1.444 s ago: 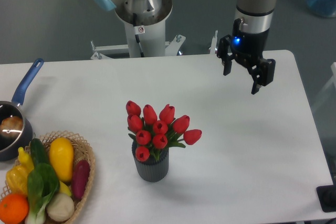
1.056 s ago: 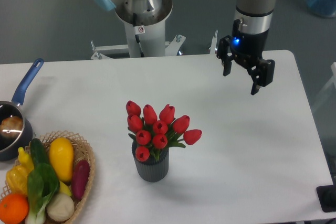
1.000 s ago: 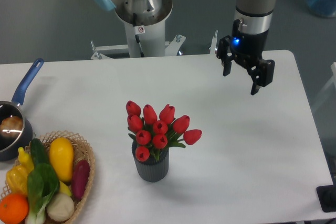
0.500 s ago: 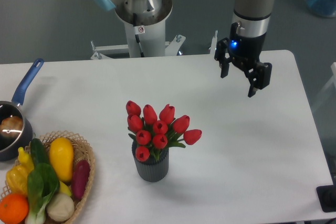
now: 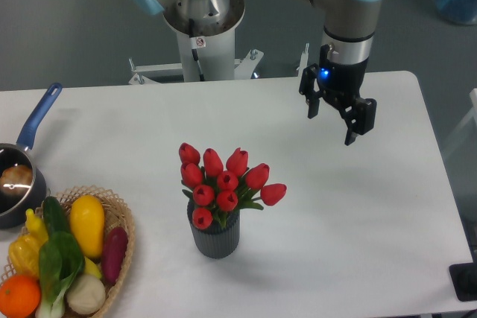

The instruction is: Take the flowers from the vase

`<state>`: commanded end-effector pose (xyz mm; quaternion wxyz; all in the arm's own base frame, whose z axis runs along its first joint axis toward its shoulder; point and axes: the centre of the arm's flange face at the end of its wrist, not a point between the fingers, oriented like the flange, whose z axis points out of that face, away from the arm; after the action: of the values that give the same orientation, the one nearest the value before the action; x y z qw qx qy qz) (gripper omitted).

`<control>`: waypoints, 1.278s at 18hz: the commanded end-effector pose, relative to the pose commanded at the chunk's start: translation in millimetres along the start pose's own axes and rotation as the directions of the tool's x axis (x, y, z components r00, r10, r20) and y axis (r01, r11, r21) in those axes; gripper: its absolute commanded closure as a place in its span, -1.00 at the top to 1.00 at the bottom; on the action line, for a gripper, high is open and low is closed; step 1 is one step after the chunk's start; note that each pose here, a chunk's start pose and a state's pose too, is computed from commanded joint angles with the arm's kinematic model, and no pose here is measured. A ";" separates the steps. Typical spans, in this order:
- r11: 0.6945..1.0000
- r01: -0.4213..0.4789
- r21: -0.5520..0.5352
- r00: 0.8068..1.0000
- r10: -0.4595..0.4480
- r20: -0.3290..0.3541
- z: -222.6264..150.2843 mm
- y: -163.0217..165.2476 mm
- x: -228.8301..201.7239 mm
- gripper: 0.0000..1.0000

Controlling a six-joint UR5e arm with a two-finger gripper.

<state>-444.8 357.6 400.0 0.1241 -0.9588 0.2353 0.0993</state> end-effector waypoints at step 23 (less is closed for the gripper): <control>0.960 0.132 0.247 0.991 -0.133 -0.014 17.6 41.7 -22.1 1.00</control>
<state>-486.3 336.2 380.8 0.2492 -0.9494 0.1809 0.0622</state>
